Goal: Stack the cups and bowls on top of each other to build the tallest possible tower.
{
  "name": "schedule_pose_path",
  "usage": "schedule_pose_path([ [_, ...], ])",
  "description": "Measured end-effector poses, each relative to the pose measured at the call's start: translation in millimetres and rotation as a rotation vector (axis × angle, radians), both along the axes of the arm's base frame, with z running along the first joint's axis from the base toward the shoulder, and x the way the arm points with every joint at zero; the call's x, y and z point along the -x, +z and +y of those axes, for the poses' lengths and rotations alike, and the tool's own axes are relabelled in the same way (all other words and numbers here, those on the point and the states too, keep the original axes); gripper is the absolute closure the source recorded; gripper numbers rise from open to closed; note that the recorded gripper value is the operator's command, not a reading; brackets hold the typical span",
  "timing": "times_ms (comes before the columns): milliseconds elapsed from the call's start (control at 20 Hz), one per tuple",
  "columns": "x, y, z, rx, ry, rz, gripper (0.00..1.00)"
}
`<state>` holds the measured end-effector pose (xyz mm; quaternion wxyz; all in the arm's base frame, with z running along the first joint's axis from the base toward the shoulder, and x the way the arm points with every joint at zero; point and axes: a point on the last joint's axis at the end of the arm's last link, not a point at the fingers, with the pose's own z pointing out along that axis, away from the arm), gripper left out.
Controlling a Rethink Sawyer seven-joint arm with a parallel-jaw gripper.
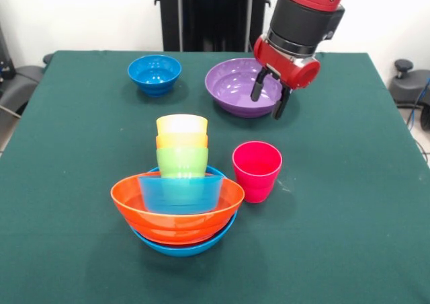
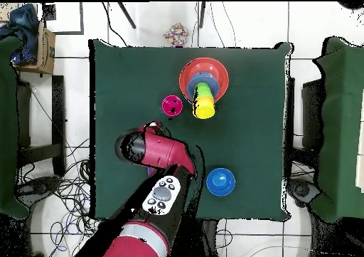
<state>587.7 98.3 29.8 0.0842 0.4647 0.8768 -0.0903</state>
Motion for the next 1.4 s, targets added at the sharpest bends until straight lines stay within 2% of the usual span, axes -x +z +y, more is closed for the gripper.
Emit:
schedule_pose_path([
  [500,-14.4,-12,2,-0.001,-0.001,0.002,0.0],
  [950,-14.2,-28,0,0.003,-0.002,0.017,0.0],
  [1400,-13.8,-31,-13,0.005,-0.021,0.024,0.0],
])
